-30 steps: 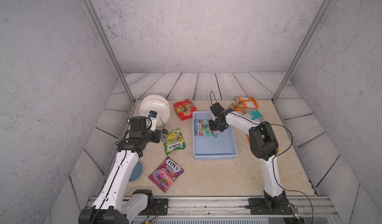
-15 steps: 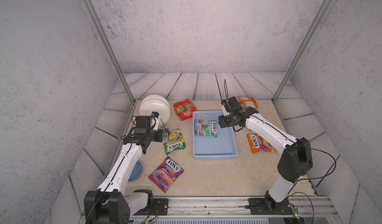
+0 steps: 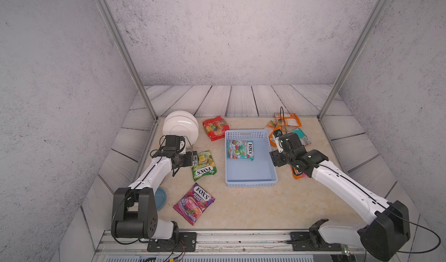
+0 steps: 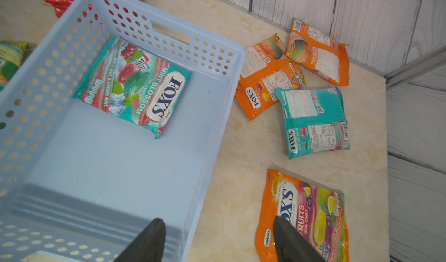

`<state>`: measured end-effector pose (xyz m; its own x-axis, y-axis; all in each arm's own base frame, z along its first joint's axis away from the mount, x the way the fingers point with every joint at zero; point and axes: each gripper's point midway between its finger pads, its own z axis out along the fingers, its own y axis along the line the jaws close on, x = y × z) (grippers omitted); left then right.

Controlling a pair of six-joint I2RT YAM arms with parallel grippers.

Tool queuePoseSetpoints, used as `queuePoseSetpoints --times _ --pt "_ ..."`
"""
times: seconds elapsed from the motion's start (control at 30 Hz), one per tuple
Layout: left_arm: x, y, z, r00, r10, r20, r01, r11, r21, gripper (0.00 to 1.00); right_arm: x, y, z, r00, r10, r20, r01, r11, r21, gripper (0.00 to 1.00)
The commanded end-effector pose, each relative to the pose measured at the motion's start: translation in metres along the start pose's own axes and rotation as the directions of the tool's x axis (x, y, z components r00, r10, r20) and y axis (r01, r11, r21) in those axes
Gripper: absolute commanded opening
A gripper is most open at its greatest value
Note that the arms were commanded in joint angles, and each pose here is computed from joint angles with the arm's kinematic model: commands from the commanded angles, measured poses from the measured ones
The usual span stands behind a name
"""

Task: Put the candies in the basket
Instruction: Pick up the candy at the center of the board.

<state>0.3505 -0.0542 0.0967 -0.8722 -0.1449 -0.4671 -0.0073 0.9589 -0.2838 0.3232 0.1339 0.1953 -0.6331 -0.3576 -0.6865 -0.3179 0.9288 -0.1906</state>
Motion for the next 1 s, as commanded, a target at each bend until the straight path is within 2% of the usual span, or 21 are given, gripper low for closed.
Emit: queuePoseSetpoints --times 0.0,0.1,0.2,0.33,0.43,0.6,0.77,0.97 --pt "-0.002 0.002 0.009 0.998 -0.058 -0.011 0.058 0.998 0.012 0.96 -0.014 -0.014 -0.011 0.991 -0.005 0.134 -0.003 0.998 0.065 0.8" --pt "-0.001 0.006 0.016 0.997 -0.074 -0.033 0.074 0.997 -0.003 0.94 -0.005 -0.014 -0.011 0.989 -0.016 0.146 0.007 0.998 0.064 0.81" --pt "0.003 0.009 0.026 0.994 -0.096 -0.061 0.096 0.995 -0.001 0.91 0.0 -0.015 -0.016 0.978 -0.002 0.206 -0.012 0.998 0.064 0.88" --pt "0.007 0.01 0.036 0.989 -0.112 -0.095 0.112 0.994 0.003 0.89 0.01 -0.019 -0.021 0.976 -0.029 0.218 0.012 0.997 0.081 0.92" --pt "0.011 0.01 0.044 0.984 -0.128 -0.12 0.131 0.991 0.013 0.88 0.012 -0.024 -0.03 0.963 -0.038 0.268 0.011 0.995 0.101 0.95" --pt "0.017 0.008 0.056 0.976 -0.143 -0.167 0.15 0.988 0.032 0.86 0.014 -0.026 -0.038 0.941 -0.064 0.331 0.027 0.993 0.114 0.97" --pt "0.02 0.008 0.066 0.97 -0.152 -0.189 0.163 0.986 0.04 0.8 0.01 -0.024 -0.043 0.92 -0.068 0.385 0.029 0.994 0.106 0.98" --pt "0.022 0.011 0.068 0.97 -0.149 -0.193 0.156 0.988 0.023 0.58 0.008 -0.025 -0.047 0.906 -0.082 0.415 0.036 0.993 0.116 0.99"
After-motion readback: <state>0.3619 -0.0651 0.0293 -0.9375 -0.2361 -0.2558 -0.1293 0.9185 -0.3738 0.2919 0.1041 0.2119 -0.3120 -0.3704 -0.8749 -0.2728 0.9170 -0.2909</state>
